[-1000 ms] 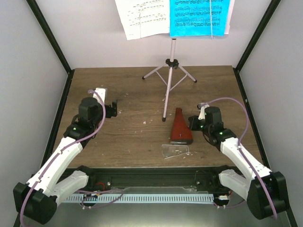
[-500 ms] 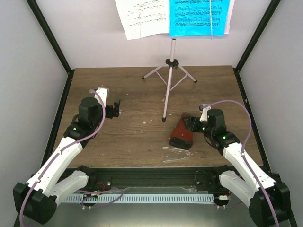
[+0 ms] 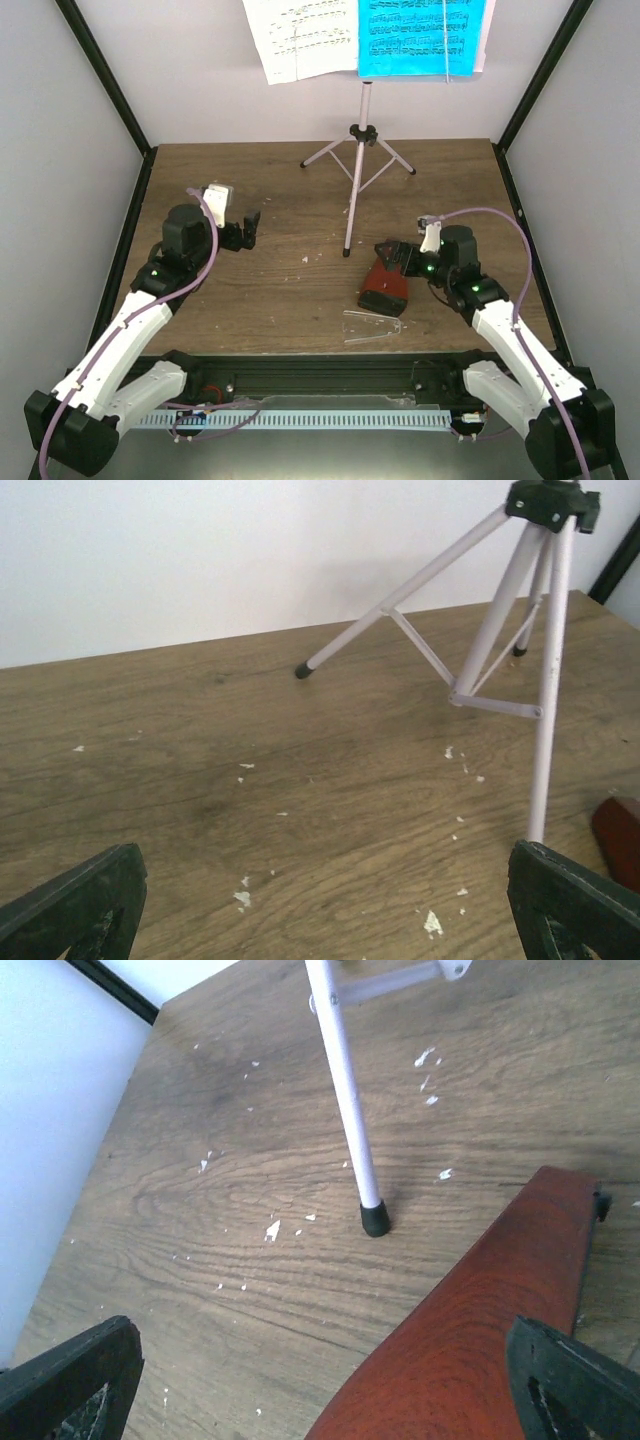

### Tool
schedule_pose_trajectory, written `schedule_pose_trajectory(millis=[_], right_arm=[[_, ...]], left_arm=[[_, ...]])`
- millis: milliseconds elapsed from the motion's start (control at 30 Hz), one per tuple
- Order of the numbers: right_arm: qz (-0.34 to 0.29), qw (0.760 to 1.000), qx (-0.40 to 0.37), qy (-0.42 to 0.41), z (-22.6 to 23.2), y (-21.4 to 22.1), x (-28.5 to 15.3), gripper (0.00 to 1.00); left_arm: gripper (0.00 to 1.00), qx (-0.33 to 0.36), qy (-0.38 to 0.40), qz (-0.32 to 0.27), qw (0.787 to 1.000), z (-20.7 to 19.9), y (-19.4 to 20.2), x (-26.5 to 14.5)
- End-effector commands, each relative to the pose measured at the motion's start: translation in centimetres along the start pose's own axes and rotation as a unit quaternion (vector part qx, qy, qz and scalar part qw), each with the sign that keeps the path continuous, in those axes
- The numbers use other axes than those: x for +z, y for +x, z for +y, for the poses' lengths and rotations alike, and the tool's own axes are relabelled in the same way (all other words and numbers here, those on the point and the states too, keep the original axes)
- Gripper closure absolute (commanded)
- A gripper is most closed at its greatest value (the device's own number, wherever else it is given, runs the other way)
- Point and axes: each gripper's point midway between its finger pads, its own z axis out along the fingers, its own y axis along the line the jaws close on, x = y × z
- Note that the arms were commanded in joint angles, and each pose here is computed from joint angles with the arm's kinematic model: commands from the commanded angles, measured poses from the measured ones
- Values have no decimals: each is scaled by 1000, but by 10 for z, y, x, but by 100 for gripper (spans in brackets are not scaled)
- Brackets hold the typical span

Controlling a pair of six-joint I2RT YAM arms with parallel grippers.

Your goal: Pack up the instrument practice props

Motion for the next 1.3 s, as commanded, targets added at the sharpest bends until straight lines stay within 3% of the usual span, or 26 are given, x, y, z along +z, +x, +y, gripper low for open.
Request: schedule_pose_trajectory(millis=[0,133,300,467,667,867,1067,1267], right_arm=[[19,999,25,-27,13,-2,5,0],[-18,997,40,61,-13,-17,-3,0],[-49,997,46,47,-9,-19,-12,0],[-68,988,74,119,-39,-16,-17,0],[-56,988,80,122,-51,-2,-5,1],[-22,988,75,130,-61,11,13,18],[-31,986,56,154,-73,4,23,53],[-15,985,38,168,-79,0,37,55]], left_arm=[[0,2,44,-1,999,-17,-7,-3],[1,-3,47,10,999,-19,-5,-2],[0,-6,51,7,999,-21,-6,-3],[1,-6,59,19,998,-24,0,2],[1,-12,73,35,997,-30,4,7],[1,-11,68,17,997,-28,-2,-1],[1,-14,72,22,997,-29,-1,1],[1,-11,65,18,998,-27,-3,-1]])
